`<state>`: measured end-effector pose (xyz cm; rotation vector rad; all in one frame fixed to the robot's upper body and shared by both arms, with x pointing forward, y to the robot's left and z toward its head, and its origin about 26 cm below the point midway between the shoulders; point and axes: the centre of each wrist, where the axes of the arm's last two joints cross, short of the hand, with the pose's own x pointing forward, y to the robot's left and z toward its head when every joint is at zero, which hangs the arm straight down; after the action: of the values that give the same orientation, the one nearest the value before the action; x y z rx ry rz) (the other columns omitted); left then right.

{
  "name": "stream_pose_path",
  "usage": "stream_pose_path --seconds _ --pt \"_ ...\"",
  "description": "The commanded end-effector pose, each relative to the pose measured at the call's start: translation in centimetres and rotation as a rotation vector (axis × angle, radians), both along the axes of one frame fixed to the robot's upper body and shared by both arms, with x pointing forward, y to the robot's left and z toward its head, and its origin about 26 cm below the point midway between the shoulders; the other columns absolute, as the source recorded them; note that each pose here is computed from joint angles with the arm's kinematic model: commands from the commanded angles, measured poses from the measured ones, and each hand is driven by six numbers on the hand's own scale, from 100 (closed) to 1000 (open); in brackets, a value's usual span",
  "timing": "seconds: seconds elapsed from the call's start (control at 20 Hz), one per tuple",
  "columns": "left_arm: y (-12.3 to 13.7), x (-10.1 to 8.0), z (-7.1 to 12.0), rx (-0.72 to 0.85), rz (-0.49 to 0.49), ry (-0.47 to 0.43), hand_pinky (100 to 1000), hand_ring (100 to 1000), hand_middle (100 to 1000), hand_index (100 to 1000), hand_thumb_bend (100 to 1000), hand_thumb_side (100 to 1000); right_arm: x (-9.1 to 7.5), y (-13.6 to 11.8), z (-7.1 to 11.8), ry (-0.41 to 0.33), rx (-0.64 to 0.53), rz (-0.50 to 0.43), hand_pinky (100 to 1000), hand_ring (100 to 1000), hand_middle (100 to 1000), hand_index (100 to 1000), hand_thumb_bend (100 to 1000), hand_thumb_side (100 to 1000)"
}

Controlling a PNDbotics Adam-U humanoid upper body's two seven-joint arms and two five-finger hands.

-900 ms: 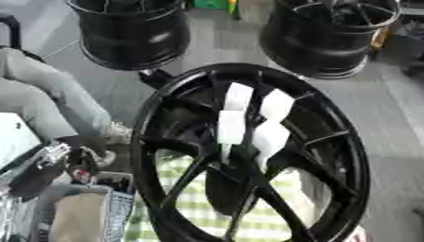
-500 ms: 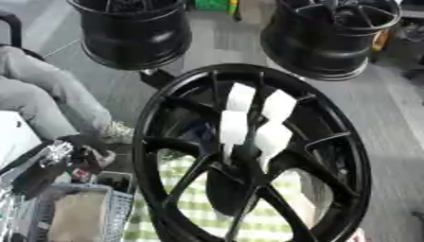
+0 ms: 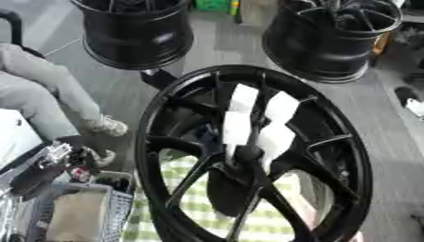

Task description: Pull the pin out of the wheel hub.

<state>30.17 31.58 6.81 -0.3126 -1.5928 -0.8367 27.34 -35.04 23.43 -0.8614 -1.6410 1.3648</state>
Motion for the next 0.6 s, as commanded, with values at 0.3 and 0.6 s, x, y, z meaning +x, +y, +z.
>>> stream_pose_path --seconds 0.3,0.6 --pt "0.0 0.3 0.8 0.029 -0.020 -0.025 584 461 596 703 100 904 0.9 3.0 1.9 0.188 -0.181 0.166 697 468 841 967 278 323" --pt "-0.2 0.4 0.9 0.035 -0.028 -0.033 584 461 596 703 100 905 1.4 5.1 1.8 0.275 -0.234 0.242 695 458 844 969 302 298"
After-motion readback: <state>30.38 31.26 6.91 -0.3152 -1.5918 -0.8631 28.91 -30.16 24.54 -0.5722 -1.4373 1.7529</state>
